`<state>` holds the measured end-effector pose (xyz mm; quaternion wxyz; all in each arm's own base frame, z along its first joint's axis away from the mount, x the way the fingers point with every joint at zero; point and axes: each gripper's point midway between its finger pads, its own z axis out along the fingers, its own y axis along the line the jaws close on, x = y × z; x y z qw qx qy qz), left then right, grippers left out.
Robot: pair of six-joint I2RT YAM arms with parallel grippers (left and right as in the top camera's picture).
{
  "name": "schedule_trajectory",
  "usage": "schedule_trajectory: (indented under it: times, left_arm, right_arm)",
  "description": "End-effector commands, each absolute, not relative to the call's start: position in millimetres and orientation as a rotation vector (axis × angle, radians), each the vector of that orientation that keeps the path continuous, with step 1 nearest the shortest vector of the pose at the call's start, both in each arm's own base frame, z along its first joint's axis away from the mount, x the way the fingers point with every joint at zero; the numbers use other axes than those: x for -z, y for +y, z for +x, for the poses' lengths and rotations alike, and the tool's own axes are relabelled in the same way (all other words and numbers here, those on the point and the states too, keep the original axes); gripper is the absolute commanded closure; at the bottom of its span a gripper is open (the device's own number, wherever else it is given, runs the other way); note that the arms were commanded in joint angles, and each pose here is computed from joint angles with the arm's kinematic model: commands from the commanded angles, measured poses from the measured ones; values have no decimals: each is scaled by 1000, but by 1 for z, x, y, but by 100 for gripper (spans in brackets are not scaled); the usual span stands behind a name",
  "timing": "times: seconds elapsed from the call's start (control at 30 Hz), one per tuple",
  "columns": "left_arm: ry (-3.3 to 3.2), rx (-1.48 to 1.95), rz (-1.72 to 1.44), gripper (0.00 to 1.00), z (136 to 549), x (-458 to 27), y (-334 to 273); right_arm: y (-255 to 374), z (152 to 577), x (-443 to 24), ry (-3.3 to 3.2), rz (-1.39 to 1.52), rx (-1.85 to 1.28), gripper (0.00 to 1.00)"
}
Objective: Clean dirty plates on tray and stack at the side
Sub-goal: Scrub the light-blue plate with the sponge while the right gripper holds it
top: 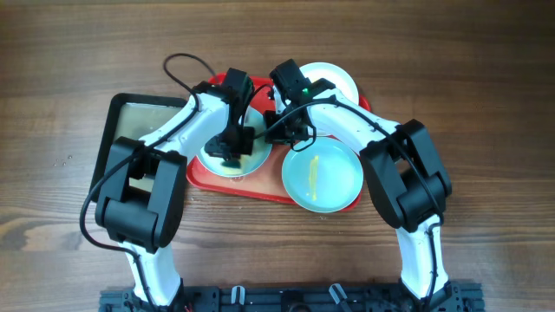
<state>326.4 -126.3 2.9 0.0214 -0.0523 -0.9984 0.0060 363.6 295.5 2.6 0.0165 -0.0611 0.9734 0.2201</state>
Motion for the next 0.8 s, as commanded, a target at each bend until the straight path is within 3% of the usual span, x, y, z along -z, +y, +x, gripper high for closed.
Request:
schedule_trajectory:
  times: [0.0, 0.13, 0.2, 0.3, 0.43, 0.5, 0.63, 0.7, 0.77]
  left_arm:
    - [-3108, 856, 373, 96, 339, 7, -22]
    - [-3182, 841, 497, 96, 358, 3, -27]
    - [-3297, 544, 524, 96, 383, 12, -58]
    - [-3329, -251, 29, 96, 397, 19, -147]
    - [-3154, -793, -393, 96, 376, 2, -204]
    - [-3058, -884, -517, 96, 358, -2, -212]
    - [-2912, -741, -630, 96, 317, 6, -191]
    - [-2929, -446, -575, 96, 311, 17, -156]
    - [-3016, 57, -325, 96, 322, 24, -101]
  right_arm:
    - [291, 355, 13, 3069, -216, -651, 96]
    - [291, 355, 13, 3069, -216, -651, 96]
    - [291, 355, 13, 3069, -217, -651, 96]
    - [291, 355, 13, 3067, -219, -651, 96]
    - [291, 355, 13, 3067, -221, -651, 96]
    - [291, 355, 13, 3067, -222, -651, 96]
    - [291, 355, 13, 3066, -222, -650, 96]
    - [291, 355, 13, 3066, -222, -651, 96]
    - [291, 355, 13, 3066, -222, -650, 96]
